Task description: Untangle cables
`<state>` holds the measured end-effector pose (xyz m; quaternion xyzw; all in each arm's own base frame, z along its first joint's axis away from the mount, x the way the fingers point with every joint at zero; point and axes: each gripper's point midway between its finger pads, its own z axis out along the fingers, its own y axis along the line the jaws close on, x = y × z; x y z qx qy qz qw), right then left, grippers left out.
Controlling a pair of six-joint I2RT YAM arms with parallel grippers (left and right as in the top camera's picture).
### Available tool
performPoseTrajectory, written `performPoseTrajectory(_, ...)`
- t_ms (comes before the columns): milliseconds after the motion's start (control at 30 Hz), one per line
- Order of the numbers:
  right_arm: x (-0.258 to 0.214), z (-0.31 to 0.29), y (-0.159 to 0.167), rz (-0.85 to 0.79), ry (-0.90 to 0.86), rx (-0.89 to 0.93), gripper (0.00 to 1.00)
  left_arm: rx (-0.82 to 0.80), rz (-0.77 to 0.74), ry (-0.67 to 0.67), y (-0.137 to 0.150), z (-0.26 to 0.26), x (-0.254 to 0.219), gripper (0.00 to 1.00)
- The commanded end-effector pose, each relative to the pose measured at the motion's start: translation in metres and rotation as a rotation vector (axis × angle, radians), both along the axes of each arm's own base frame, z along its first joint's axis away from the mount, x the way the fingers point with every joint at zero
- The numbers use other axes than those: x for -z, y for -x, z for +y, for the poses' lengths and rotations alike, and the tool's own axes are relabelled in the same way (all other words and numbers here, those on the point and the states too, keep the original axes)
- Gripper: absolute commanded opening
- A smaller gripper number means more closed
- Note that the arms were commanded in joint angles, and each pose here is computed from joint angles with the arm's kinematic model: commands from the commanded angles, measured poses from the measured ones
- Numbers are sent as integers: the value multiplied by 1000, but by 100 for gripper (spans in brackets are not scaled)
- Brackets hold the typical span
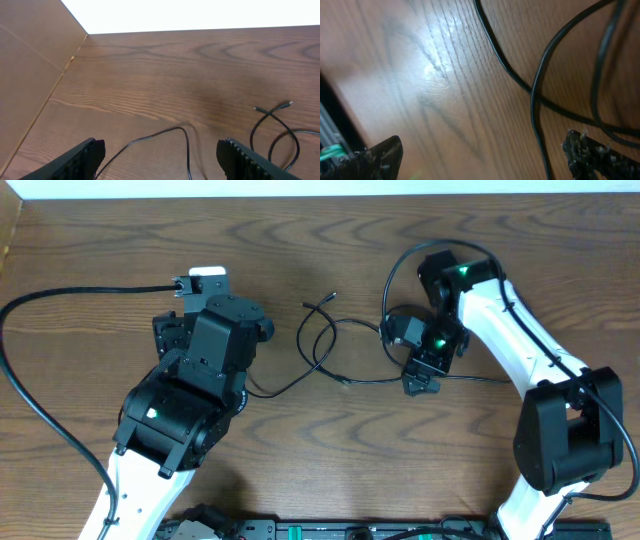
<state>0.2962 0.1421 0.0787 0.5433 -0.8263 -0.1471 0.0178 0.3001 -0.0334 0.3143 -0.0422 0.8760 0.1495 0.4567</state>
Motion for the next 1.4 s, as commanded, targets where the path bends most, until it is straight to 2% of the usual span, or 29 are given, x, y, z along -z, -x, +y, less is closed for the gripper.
performPoseTrajectory(0,15,-6,3,-38,18,-104,99,5,-7,16,0,-1,-3,77)
performPoseTrajectory(200,33,-9,-18,-154,38,-140,99,5,-7,16,0,-1,-3,78)
performPoseTrajectory(400,32,0,-47,-273,9,-133,99,5,-7,16,0,-1,-3,78)
performPoseTrajectory(533,31,2,-54,-304,1,-132,99,5,-7,16,0,-1,-3,78)
performPoseTrajectory(933,44,-3,-42,-267,10,-135,99,5,-7,16,0,-1,-3,78)
performPoseTrajectory(1367,94,-11,-14,-250,11,-134,99,5,-7,16,0,-1,-3,78)
